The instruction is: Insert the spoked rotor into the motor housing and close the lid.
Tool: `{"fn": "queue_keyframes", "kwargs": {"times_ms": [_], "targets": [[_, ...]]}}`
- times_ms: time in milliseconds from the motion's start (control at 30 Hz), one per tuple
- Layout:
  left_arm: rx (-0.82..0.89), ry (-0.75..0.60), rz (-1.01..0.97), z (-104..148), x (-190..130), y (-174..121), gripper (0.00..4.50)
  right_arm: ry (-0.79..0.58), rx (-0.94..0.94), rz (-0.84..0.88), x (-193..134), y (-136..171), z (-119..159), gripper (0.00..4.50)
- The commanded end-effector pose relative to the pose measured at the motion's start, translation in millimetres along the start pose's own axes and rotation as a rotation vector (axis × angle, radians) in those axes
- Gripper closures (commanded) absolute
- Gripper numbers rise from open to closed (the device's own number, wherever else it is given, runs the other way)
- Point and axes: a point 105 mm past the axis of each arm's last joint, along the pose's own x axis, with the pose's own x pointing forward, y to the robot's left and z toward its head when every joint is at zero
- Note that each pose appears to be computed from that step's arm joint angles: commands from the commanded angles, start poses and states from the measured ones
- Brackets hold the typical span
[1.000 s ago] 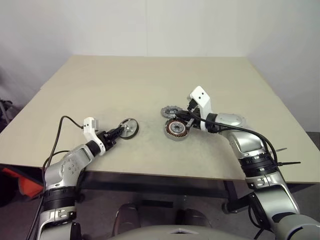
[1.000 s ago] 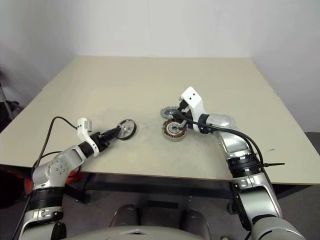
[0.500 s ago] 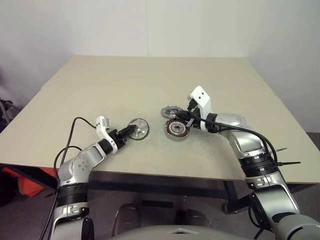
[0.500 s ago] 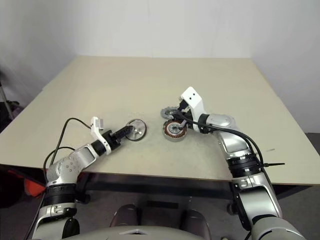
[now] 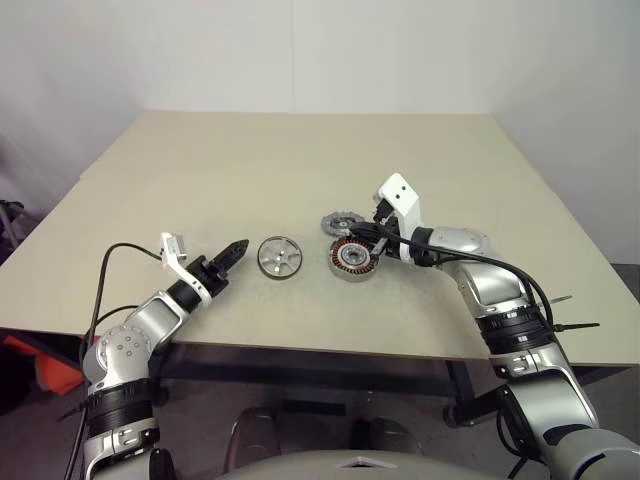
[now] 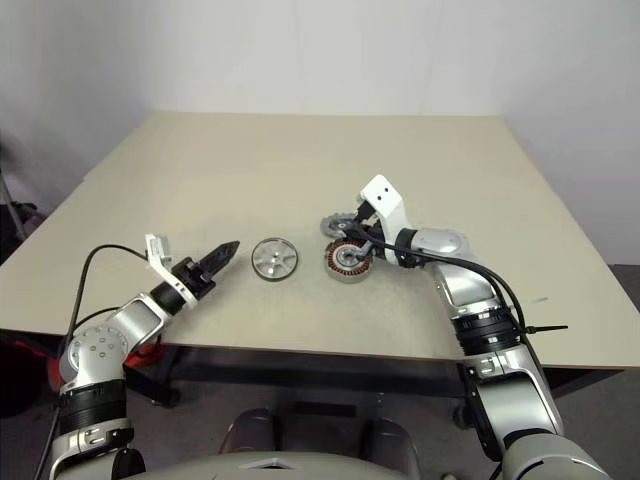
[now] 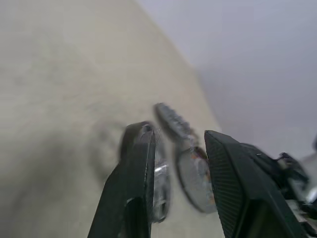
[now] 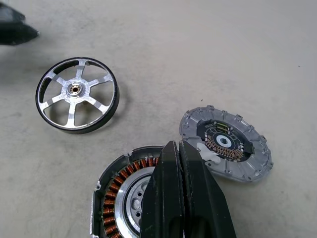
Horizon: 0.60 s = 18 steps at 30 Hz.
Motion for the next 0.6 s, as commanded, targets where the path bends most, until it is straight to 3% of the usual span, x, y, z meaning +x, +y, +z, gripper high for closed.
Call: {"fn": "queue_keyframes", "kwargs": {"times_ms": [33, 600], "targets": [[0.015, 0.003, 0.037, -1.8, 3.3, 7.1, 2.82, -0.047, -0.049, -0.009, -1.2, -4.3, 19.5, 4.48], [0.007, 0.062, -0.002, -17.3, 17.5, 6.7, 2.82, -0.038, -0.054, -0.025, -4.1, -5.2, 17.1, 4.48]]}}
